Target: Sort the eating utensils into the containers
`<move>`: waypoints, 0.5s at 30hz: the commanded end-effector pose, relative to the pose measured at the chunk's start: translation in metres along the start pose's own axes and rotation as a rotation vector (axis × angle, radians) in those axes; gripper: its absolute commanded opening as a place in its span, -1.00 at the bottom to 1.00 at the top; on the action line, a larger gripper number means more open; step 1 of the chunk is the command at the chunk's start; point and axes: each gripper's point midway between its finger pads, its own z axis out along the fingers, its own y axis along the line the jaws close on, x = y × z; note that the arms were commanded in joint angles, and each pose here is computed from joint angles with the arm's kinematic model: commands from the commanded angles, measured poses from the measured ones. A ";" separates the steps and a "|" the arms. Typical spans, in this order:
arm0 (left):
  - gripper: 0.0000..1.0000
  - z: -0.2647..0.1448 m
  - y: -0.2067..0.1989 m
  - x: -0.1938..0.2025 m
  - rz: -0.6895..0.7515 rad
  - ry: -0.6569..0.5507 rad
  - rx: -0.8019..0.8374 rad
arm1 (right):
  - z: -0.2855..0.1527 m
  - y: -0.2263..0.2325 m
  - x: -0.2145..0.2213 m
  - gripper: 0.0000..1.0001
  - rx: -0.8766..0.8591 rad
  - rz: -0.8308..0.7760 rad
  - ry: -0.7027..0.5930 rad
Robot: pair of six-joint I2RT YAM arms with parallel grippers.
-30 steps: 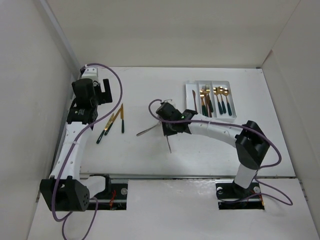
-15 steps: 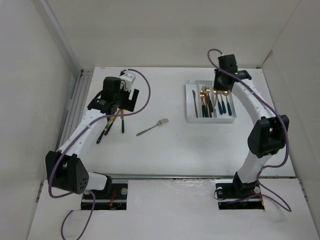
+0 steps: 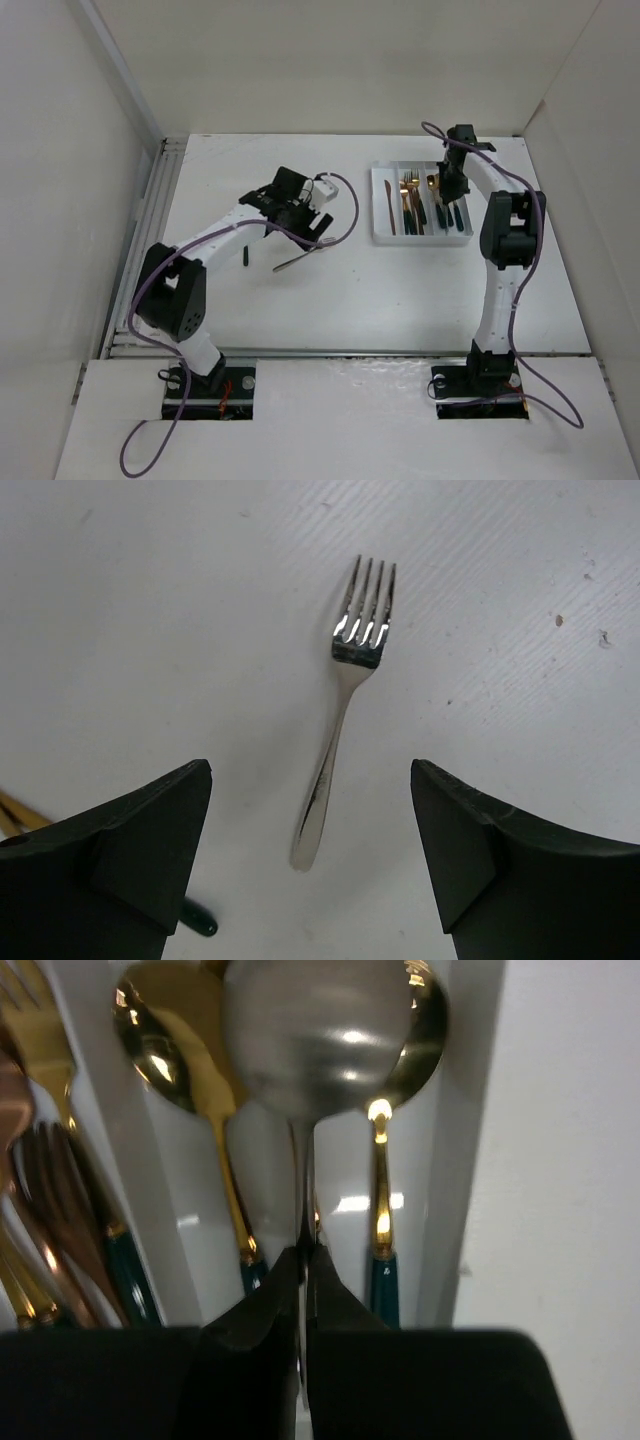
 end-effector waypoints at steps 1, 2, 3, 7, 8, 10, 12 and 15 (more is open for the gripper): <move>0.55 0.013 -0.016 -0.013 0.042 -0.007 0.067 | -0.021 -0.001 -0.023 -1.00 0.006 -0.034 -0.066; 0.55 0.019 -0.015 -0.012 0.042 -0.003 0.068 | -0.016 -0.003 -0.013 -1.00 0.019 -0.036 -0.041; 0.55 0.022 -0.016 -0.012 0.041 0.001 0.079 | -0.017 -0.005 -0.014 -1.00 0.029 -0.035 -0.050; 0.55 0.039 -0.019 -0.004 0.022 0.035 0.098 | -0.016 -0.010 -0.008 -0.95 0.053 -0.036 -0.042; 0.55 0.044 -0.024 -0.004 0.028 0.042 0.115 | -0.016 -0.010 -0.008 -0.77 0.053 -0.036 -0.042; 0.55 0.049 -0.029 -0.001 0.034 0.056 0.125 | -0.024 -0.008 -0.020 -0.42 0.041 -0.032 -0.072; 0.55 0.053 -0.031 0.002 0.052 0.071 0.121 | -0.033 -0.008 -0.027 0.02 0.040 -0.012 -0.081; 0.55 0.059 -0.029 0.012 0.059 0.099 0.089 | -0.048 -0.014 -0.037 0.15 0.074 0.016 -0.118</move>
